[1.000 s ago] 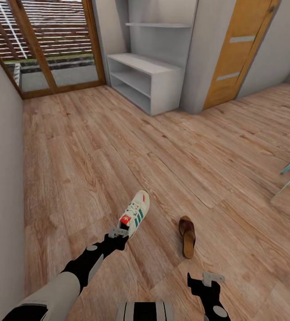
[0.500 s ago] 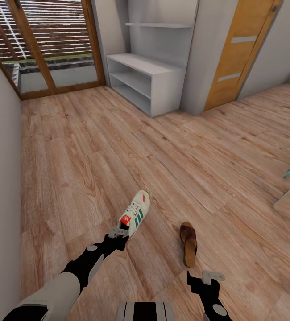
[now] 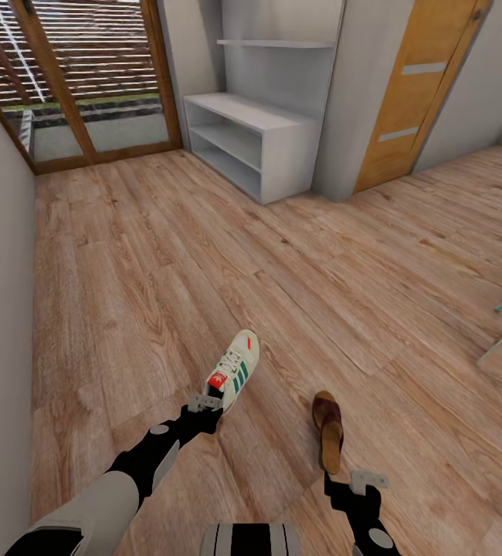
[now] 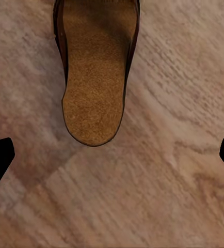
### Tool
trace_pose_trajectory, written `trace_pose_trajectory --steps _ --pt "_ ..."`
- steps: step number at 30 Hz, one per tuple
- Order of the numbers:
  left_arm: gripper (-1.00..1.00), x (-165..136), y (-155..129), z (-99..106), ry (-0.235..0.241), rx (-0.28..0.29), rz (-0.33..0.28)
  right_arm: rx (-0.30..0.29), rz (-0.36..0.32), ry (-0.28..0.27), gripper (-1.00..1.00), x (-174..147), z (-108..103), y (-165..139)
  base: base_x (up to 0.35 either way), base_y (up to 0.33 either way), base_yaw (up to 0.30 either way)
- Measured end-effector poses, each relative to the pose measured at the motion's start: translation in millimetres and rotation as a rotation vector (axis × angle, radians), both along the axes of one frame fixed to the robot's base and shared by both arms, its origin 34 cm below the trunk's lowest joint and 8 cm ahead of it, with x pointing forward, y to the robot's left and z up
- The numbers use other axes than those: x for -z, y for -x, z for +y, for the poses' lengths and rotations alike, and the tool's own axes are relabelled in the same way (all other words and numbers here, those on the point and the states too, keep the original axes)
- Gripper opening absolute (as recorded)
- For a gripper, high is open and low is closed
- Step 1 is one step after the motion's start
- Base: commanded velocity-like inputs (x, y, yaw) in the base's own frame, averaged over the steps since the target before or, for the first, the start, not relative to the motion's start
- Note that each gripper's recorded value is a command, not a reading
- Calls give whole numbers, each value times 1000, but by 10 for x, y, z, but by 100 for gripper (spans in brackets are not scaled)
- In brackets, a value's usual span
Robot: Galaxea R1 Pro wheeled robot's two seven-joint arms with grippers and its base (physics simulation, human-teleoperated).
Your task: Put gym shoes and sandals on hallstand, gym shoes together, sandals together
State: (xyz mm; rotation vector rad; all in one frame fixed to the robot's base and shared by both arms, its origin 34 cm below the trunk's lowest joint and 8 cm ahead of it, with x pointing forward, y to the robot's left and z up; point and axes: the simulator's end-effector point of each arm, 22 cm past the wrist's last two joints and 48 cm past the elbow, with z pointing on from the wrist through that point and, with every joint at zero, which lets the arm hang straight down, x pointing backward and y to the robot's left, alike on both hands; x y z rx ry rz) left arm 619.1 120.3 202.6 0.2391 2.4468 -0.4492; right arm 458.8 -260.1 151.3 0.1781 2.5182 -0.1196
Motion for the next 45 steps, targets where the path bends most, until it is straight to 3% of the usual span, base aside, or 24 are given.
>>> trace_pose_trajectory --steps 16,38,45 --pt "-100 -8 -13 -3 0 0 -2 15 -88 21 100 -212 -59 -653 3 0 0" --pt "-100 -11 -13 -13 3 1 -2 13 -93 23 100 -221 -76 -680 74 0 0" --pt "-100 -10 -10 -16 4 0 -2 20 -21 40 100 -18 -145 -340 0 0 0"
